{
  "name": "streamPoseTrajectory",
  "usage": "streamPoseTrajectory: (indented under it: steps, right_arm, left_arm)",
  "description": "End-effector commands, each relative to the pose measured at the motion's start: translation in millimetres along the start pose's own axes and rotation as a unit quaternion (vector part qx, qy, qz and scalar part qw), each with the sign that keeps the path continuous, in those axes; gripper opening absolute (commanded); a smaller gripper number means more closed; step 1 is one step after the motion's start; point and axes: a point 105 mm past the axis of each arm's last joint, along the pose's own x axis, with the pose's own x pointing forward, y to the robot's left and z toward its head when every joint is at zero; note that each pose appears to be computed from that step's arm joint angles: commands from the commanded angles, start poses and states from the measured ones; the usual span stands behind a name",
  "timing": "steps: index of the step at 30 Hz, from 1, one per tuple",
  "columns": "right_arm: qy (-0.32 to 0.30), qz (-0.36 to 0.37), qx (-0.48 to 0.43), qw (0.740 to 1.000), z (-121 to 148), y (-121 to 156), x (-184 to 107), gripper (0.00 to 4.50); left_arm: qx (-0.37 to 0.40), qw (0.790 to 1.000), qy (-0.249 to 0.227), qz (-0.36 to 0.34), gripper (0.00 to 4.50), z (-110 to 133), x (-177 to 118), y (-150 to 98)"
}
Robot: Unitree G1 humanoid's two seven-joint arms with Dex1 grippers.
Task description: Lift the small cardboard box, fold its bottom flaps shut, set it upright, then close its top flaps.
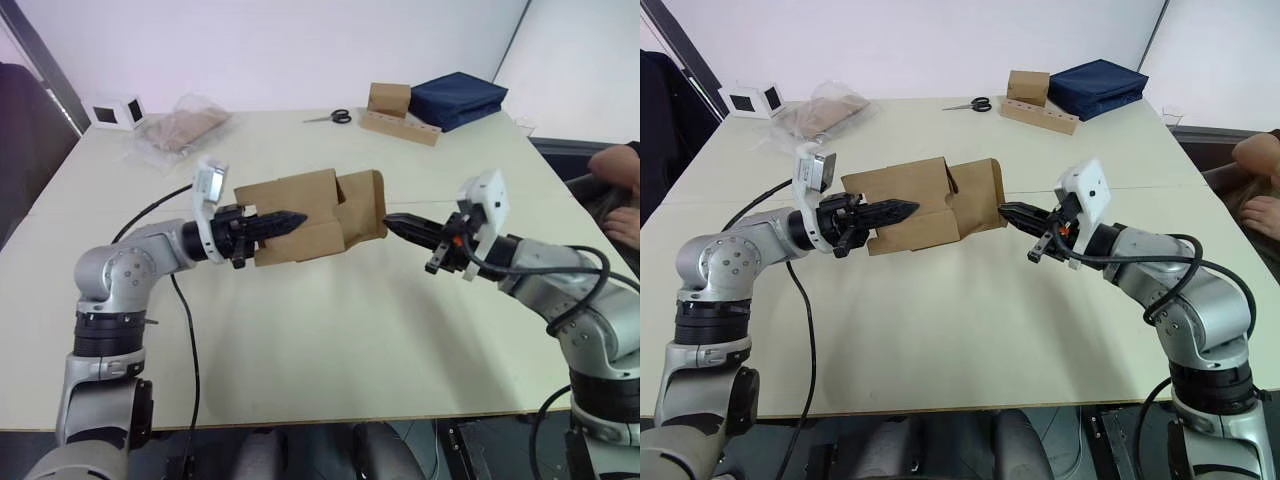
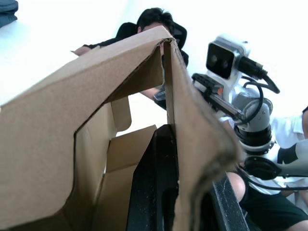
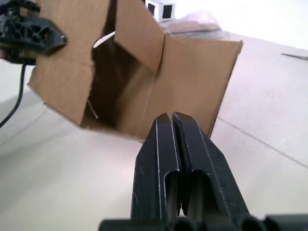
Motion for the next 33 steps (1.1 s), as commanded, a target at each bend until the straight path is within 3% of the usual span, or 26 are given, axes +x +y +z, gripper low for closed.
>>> streamPoseTrajectory:
  steps: [1, 14, 21, 33]
  right_arm:
    - [-0.012, -0.004, -0.005, 1.0, 0.2, 8.6, -0.5, 0.0]
    - [-0.04, 0.013, 0.006, 0.999, 4.3, 19.4, 25.4, 0.0]
    - [-0.049, 0.061, 0.002, 0.997, 11.4, 36.1, 39.9, 0.0]
    - [-0.042, 0.09, -0.005, 0.995, 10.7, 46.7, 44.2, 0.0]
  left_arm:
    - [0.026, 0.999, -0.02, -0.012, 0.03, 17.5, 0.2, -7.3]
    - [0.018, 0.999, -0.02, -0.025, 0.03, 18.4, 5.0, -12.4]
    - [0.019, 0.999, -0.027, -0.03, 0.03, 20.4, 9.7, -13.7]
    - [0.021, 0.998, -0.038, -0.033, 0.03, 22.1, 12.2, -16.2]
